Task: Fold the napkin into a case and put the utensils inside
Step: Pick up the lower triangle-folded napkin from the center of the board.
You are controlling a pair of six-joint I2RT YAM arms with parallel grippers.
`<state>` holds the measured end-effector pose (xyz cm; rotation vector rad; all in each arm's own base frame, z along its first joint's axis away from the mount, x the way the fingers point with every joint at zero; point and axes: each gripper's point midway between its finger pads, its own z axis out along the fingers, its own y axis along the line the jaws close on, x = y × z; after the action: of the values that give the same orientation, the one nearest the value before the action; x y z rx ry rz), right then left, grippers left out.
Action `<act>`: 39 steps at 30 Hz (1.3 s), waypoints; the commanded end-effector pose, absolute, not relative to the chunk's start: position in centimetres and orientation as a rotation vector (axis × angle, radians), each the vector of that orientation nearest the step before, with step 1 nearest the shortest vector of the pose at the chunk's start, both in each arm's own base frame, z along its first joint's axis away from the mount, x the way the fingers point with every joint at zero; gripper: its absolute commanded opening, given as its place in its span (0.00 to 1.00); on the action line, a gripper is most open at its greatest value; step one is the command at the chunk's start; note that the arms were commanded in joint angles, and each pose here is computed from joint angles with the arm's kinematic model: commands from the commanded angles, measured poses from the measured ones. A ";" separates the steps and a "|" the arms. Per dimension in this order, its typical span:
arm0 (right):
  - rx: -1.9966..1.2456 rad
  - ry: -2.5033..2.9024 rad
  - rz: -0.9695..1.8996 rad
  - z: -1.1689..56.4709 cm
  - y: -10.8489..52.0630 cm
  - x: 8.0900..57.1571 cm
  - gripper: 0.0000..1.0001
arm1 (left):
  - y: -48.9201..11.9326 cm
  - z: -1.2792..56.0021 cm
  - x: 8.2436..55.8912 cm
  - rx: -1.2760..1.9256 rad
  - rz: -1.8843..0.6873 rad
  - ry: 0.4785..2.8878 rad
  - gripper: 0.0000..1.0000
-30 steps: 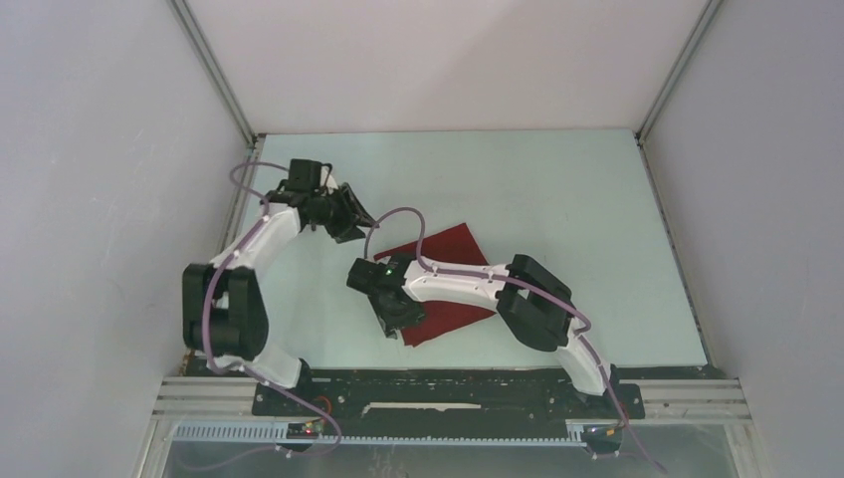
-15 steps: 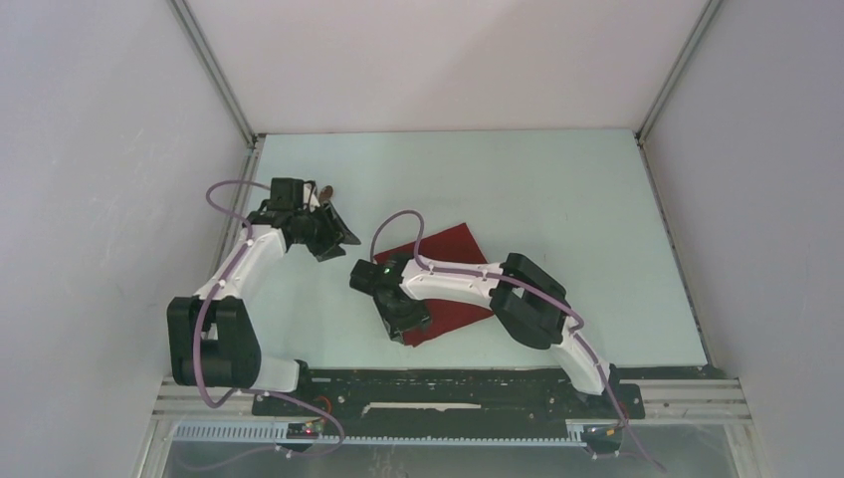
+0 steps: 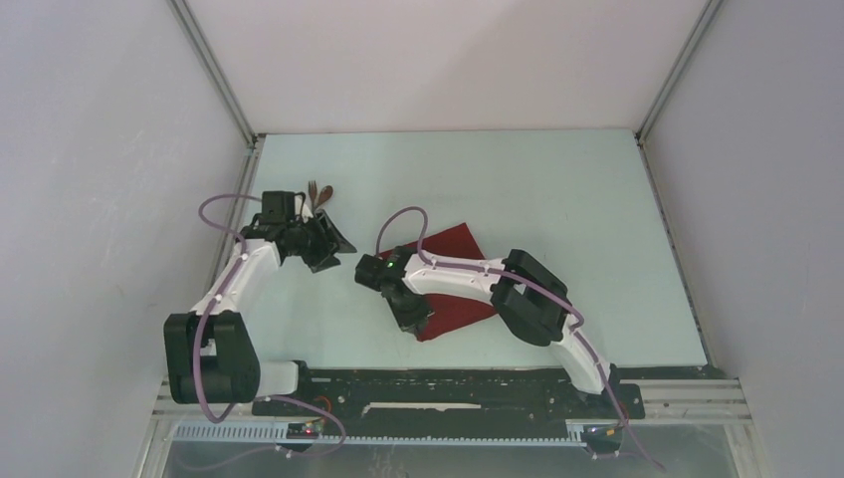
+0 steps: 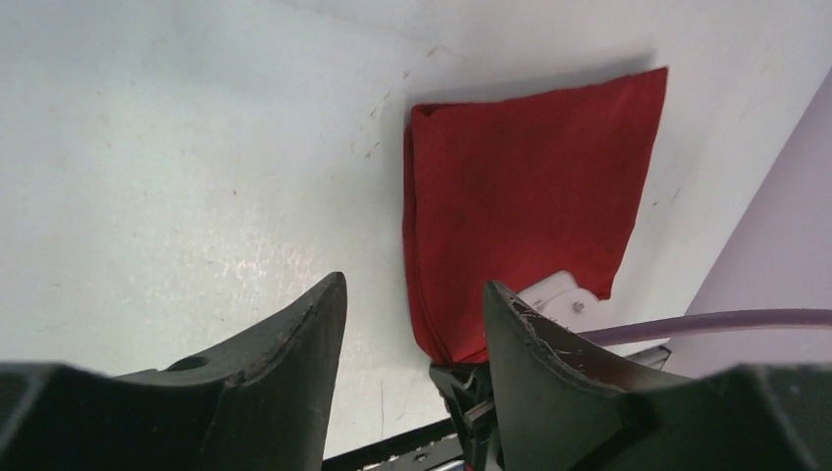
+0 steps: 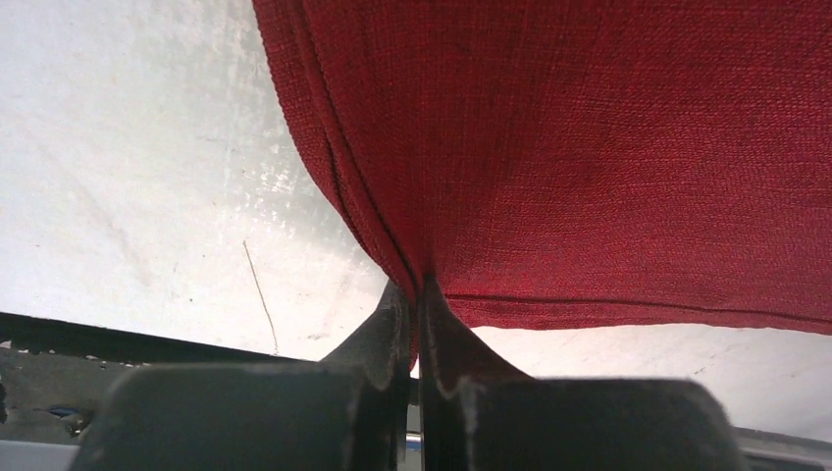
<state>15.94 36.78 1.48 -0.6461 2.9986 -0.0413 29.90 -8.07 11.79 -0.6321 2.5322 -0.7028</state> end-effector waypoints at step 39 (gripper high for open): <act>-0.265 2.677 1.434 8.1 31.5 20.6 0.00 | -18.6 6.7 33.7 -0.844 -1.209 2.442 0.48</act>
<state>19.86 31.65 6.73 -0.2455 2.7636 1.3803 32.27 -17.81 5.09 -0.9009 2.4774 -1.2284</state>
